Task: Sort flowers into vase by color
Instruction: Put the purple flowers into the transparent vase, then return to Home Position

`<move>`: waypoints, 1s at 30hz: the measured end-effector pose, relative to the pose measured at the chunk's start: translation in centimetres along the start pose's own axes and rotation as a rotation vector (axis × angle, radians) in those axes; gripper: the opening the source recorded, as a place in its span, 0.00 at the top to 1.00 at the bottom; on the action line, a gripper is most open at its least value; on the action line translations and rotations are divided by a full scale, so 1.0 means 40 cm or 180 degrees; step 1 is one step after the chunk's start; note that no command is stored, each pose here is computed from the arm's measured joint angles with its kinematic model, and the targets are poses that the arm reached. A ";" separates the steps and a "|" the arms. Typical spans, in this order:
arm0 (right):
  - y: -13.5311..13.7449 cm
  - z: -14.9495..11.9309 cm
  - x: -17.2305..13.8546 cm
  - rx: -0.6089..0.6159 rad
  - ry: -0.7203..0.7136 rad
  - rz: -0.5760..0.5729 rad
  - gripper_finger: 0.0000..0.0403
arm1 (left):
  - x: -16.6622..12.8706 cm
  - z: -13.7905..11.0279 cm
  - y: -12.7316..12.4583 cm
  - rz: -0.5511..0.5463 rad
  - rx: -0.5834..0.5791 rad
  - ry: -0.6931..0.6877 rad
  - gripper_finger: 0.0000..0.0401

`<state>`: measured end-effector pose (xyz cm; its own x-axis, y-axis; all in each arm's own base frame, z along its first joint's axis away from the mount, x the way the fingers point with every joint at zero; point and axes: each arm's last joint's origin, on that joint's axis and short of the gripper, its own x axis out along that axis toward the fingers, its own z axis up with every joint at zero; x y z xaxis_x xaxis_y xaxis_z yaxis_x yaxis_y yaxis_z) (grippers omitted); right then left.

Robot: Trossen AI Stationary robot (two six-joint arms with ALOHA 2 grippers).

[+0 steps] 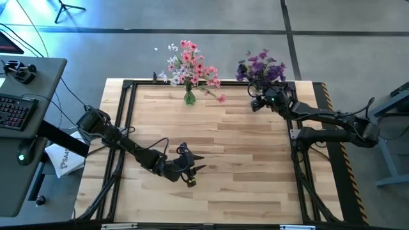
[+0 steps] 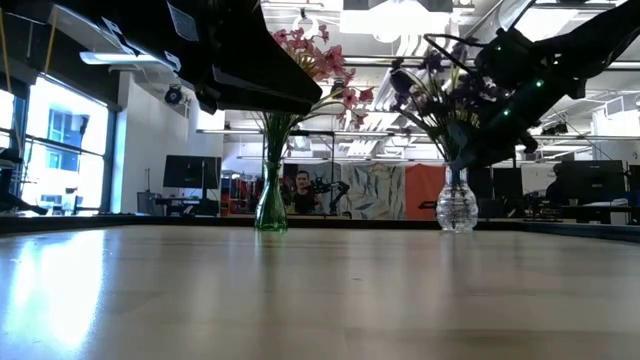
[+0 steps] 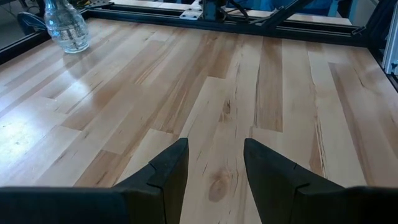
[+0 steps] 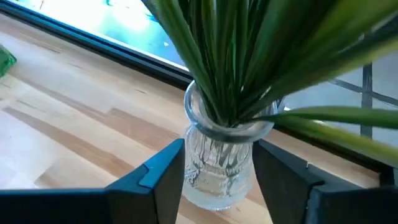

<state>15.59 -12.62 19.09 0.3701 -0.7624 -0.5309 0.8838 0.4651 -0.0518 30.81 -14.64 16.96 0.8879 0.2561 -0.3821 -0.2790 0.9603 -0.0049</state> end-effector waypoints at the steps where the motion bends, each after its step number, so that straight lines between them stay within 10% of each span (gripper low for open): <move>1: 0.000 0.000 0.000 -0.0003 0.0006 0.0000 0.55 | 0.000 0.000 0.000 0.0000 0.0000 0.0000 0.64; 15: 0.022 -0.048 -0.106 0.0005 0.0361 0.0220 0.55 | -0.004 -0.002 -0.003 -0.0007 0.0024 0.0018 0.64; 30: 0.175 -0.155 -0.321 -0.0676 0.0107 0.2164 0.75 | -0.143 -0.006 0.104 0.0534 0.0107 0.0167 0.69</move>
<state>15.26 3.20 20.31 0.8074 -0.2596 -0.5299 0.3842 0.9129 0.1381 24.47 -12.13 18.89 0.8094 0.4078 -0.4226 -0.4086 0.9079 0.0935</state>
